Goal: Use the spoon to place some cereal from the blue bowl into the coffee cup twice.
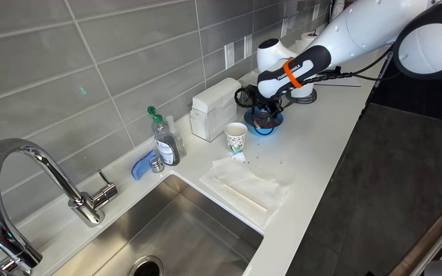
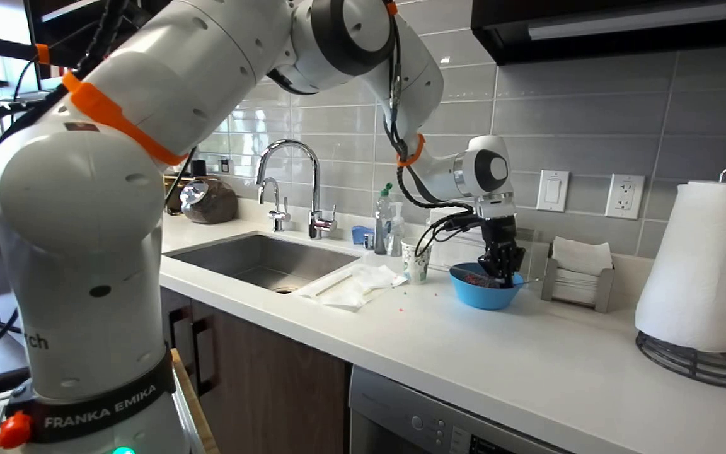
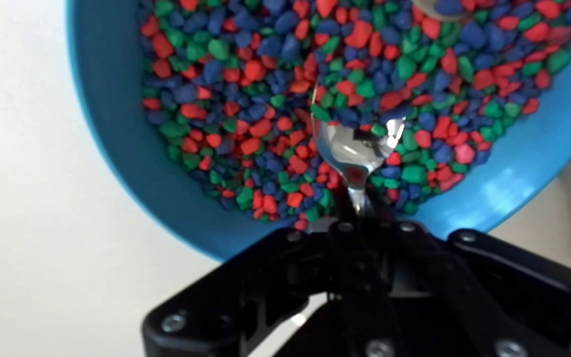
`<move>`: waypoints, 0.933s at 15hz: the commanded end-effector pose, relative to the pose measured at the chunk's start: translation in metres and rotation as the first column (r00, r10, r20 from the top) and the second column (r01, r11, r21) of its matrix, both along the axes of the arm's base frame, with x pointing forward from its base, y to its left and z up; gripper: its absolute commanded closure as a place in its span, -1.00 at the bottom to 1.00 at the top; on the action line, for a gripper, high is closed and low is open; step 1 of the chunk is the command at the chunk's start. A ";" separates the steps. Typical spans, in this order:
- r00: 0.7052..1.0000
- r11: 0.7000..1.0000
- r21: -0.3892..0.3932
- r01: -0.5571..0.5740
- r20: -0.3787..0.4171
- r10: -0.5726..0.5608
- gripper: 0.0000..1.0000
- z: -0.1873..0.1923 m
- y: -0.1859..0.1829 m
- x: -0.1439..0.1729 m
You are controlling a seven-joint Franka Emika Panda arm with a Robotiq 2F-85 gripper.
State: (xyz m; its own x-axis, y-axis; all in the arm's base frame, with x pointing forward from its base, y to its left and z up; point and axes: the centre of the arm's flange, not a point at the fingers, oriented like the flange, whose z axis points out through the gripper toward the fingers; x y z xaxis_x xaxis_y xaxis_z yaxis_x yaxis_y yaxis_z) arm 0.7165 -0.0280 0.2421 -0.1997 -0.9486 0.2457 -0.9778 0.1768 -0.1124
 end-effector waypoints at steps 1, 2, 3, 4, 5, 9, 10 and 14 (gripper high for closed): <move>1.000 0.998 0.058 -0.005 0.025 0.004 0.95 0.005 -0.004 -0.005; 1.000 0.998 0.065 -0.006 0.026 0.004 0.95 0.006 -0.004 -0.006; 1.000 0.997 0.072 -0.007 0.029 0.005 0.95 0.008 -0.005 -0.006; 1.000 0.997 0.077 -0.010 0.031 0.007 0.95 0.009 -0.005 -0.006; 0.999 0.997 0.080 -0.013 0.033 0.010 0.95 0.010 -0.005 -0.006; 0.999 0.995 0.099 -0.023 0.034 0.020 0.95 0.016 -0.006 -0.006; 0.999 0.994 0.103 -0.027 0.035 0.024 0.95 0.018 -0.006 -0.006; 0.999 0.993 0.114 -0.033 0.031 0.030 0.95 0.024 -0.011 -0.007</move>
State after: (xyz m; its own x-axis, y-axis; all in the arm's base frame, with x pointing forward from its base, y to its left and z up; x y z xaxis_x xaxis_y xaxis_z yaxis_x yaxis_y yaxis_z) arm 0.7189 -0.0340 0.2605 -0.1819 -0.9693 0.1652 -0.9790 0.1629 -0.1221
